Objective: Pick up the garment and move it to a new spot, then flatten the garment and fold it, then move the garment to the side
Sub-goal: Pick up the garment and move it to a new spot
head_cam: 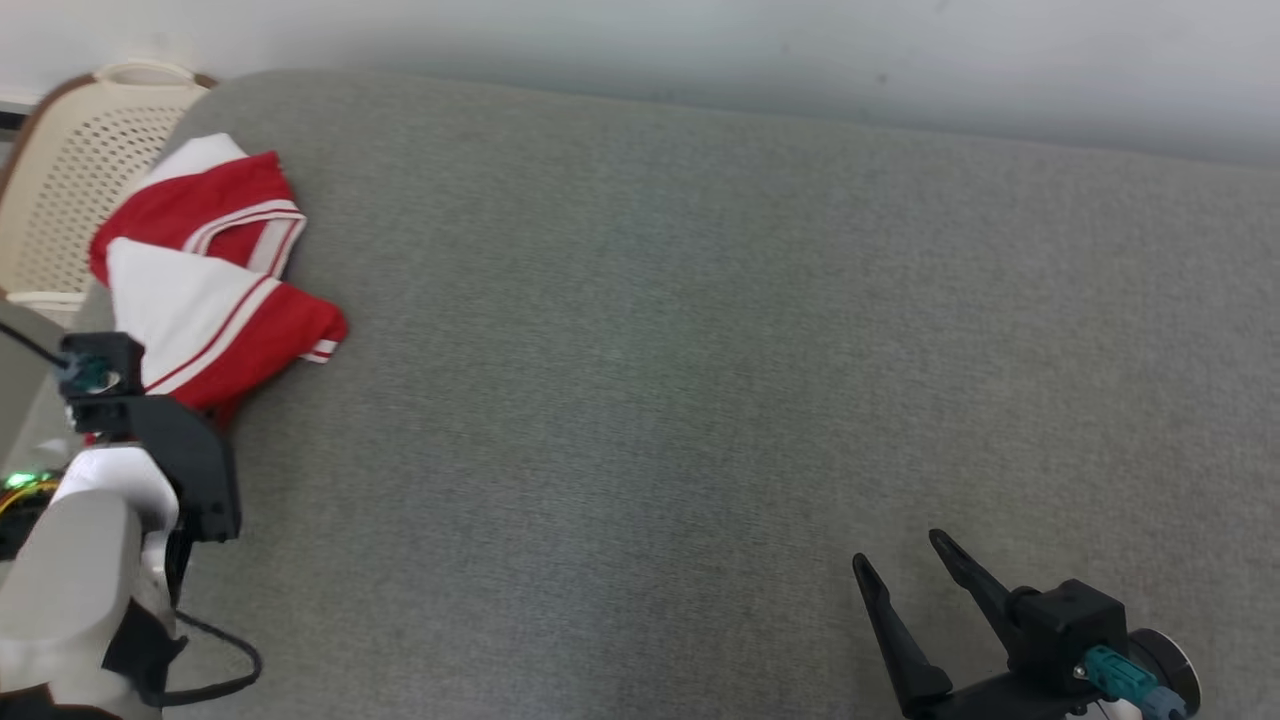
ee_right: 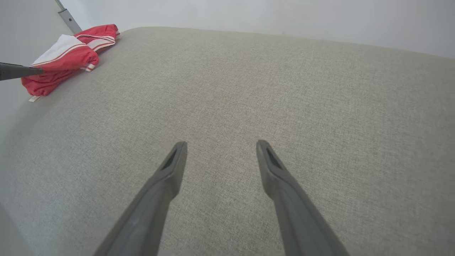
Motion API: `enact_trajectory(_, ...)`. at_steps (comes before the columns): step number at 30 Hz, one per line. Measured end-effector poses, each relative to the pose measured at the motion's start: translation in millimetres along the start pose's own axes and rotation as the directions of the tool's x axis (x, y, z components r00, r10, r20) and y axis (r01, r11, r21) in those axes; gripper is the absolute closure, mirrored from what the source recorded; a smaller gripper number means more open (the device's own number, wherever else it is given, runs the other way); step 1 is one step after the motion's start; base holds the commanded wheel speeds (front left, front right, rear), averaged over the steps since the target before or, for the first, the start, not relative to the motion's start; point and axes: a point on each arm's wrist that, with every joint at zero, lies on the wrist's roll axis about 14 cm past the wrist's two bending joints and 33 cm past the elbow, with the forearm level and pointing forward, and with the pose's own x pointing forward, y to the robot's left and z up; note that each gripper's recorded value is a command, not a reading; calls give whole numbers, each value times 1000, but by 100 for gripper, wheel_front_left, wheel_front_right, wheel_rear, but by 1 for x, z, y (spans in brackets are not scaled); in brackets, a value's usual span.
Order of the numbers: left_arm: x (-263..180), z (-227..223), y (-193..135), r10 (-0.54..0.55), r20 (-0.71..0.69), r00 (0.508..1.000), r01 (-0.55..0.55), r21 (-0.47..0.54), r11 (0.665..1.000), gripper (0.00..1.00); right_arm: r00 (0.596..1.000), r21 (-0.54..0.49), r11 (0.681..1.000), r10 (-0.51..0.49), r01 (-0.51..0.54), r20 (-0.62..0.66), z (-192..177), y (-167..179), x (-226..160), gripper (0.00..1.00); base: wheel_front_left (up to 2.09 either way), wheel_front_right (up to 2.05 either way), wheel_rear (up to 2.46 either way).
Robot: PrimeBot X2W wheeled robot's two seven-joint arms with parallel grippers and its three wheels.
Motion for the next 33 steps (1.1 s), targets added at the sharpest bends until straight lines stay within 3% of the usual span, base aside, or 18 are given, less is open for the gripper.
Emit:
enact_trajectory(6, 17, -21, -5, 51, -76, 996, -48, 39, 998, 0, 996, 25, 998, -63, 64, -60, -21, -18, -16, 0, 0, 0, 0)
enact_trajectory(8, 16, -26, -6, 52, -85, 995, -48, 48, 998, 100, 995, 26, 997, -74, 76, -69, -24, -19, -24, 0, 0, 0, 0)
enact_trajectory(17, 13, 16, 1, 66, 53, 996, -69, 66, 995, 100, 998, 53, 996, -69, 70, -14, -12, -16, -14, 0, 0, 0, 0)
enact_trajectory(23, -9, 59, -1, 16, 197, 980, -28, 58, 998, 100, 997, 78, 996, -51, 47, 55, 0, -1, -16, 0, 0, 0, 0)
enact_trajectory(28, -41, 115, -24, -57, 382, 922, 54, 19, 998, 100, 991, 86, 994, -72, 62, 114, 9, 3, -31, 0, 0, 0, 0)
enact_trajectory(33, -100, 187, -92, -212, 592, 777, 244, 26, 969, 100, 969, 90, 989, -137, 120, 208, 26, -7, -55, 0, 0, 0, 0)
